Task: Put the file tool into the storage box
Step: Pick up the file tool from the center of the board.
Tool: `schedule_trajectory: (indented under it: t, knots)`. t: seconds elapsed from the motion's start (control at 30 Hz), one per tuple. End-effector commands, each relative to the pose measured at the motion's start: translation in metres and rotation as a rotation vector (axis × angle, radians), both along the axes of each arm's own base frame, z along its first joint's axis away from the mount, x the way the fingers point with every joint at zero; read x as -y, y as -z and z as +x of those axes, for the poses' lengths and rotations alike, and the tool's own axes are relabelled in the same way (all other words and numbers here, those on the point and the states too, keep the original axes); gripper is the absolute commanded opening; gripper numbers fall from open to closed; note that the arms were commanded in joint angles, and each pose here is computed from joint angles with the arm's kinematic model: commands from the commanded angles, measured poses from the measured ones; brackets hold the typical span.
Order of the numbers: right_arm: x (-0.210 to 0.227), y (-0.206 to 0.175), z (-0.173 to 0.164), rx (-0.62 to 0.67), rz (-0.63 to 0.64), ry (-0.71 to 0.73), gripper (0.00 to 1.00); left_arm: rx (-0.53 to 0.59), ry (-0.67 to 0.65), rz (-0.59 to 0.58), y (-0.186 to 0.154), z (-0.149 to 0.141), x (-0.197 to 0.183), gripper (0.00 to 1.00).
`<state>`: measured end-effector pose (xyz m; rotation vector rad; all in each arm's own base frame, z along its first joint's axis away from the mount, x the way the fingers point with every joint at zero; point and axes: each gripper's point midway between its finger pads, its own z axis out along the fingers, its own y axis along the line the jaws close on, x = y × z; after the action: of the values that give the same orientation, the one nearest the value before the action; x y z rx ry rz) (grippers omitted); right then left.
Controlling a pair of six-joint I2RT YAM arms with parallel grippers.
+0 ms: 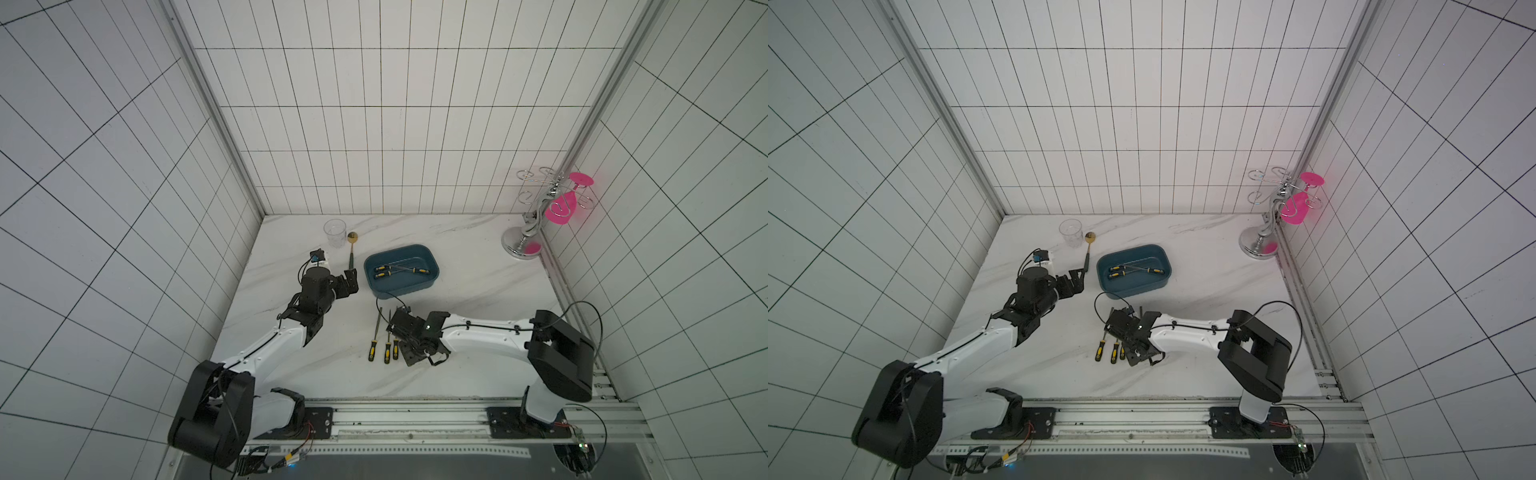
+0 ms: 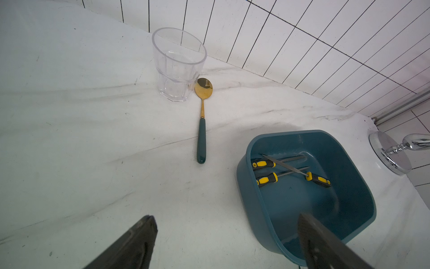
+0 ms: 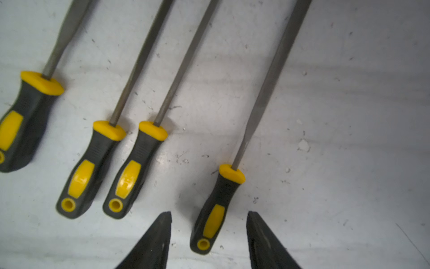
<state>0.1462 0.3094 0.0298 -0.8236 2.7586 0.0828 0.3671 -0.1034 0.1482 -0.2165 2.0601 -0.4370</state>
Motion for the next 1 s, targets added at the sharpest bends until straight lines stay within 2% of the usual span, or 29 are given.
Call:
schedule_trajectory:
  t: [0.0,0.27,0.67,0.97]
  knots:
    - [0.004,-0.001,0.001,0.018,-0.067,0.003,0.55,0.002,-0.014,0.003,0.001,-0.001,-0.004,0.98]
    - [0.006,0.011,-0.002,0.010,-0.112,0.004,0.51,0.000,-0.013,0.001,0.002,-0.001,-0.003,0.98]
    - [0.016,0.012,0.000,0.037,-0.121,0.017,0.30,0.000,-0.014,0.003,0.002,-0.001,-0.004,0.98]
    - [0.032,-0.006,0.007,0.117,-0.103,0.040,0.17,0.001,-0.014,0.003,0.001,-0.001,-0.004,0.98]
